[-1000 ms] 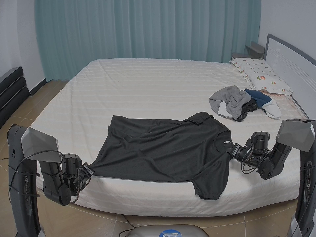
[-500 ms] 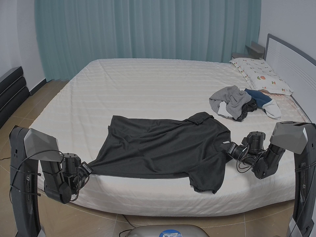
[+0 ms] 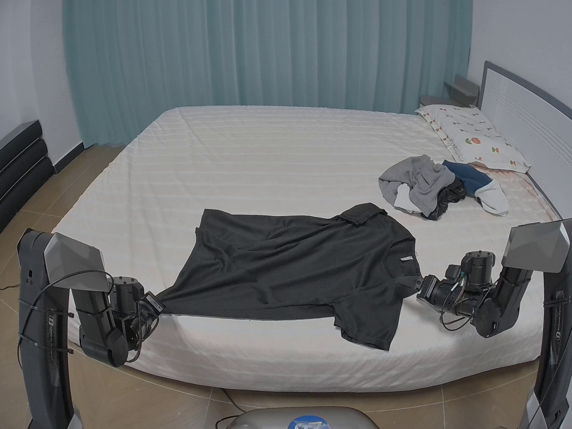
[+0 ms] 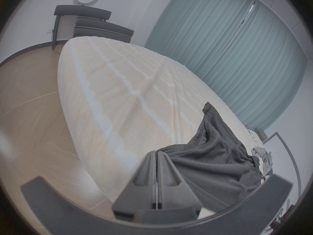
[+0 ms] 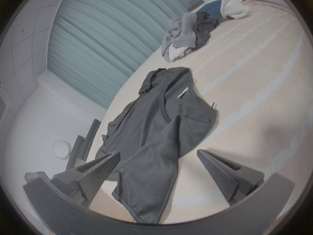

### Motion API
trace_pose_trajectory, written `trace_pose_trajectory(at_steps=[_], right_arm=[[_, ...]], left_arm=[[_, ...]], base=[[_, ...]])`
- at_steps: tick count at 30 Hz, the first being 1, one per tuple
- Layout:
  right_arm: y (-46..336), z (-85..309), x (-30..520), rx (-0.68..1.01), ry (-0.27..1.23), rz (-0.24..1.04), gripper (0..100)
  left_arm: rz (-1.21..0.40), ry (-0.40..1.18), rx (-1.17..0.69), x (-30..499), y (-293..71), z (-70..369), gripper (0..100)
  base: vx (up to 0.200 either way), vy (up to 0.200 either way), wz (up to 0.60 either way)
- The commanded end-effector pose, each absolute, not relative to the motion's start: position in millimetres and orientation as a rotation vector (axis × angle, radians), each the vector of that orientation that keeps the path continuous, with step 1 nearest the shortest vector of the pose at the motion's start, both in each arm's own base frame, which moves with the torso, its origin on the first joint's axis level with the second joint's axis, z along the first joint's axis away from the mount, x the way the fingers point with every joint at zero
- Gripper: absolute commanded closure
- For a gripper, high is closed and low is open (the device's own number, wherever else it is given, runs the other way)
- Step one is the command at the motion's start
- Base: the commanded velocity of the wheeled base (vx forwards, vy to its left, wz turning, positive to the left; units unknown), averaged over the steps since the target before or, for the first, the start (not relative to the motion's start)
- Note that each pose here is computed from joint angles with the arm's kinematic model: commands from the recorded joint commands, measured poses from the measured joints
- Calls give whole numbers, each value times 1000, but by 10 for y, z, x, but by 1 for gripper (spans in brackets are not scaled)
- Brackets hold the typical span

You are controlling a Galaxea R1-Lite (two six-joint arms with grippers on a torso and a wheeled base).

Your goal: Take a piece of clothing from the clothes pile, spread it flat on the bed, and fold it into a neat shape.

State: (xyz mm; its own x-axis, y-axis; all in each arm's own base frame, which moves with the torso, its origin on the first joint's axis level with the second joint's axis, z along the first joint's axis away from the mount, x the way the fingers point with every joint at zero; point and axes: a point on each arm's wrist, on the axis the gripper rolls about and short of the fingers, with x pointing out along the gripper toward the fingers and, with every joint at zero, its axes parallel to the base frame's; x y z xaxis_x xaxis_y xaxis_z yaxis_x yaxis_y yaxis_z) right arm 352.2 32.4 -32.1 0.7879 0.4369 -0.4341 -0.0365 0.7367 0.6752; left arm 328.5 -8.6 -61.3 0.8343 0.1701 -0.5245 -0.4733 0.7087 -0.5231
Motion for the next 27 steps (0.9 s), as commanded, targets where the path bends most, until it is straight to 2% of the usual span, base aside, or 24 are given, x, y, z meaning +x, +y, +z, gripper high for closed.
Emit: trace_pose_trajectory(at_steps=[1, 7, 24, 25, 27], right_arm=[[456, -323, 3417, 692, 662, 312, 0], [670, -432, 3356, 669, 723, 353, 0], [761, -530, 3360, 654, 767, 358, 0], [761, -530, 3360, 654, 767, 358, 100], [760, -515, 3363, 653, 761, 355, 100]], left_arm=[[372, 469, -697, 3285, -90, -624, 100], [370, 466, -698, 3287, -91, -613, 100], [366, 464, -698, 3291, -106, -607, 100], [366, 464, -698, 3291, -106, -607, 100], [365, 463, -699, 3292, -106, -602, 100]], base=[[0, 0, 0], [0, 0, 0], [0, 0, 0], [0, 0, 0], [0, 0, 0]])
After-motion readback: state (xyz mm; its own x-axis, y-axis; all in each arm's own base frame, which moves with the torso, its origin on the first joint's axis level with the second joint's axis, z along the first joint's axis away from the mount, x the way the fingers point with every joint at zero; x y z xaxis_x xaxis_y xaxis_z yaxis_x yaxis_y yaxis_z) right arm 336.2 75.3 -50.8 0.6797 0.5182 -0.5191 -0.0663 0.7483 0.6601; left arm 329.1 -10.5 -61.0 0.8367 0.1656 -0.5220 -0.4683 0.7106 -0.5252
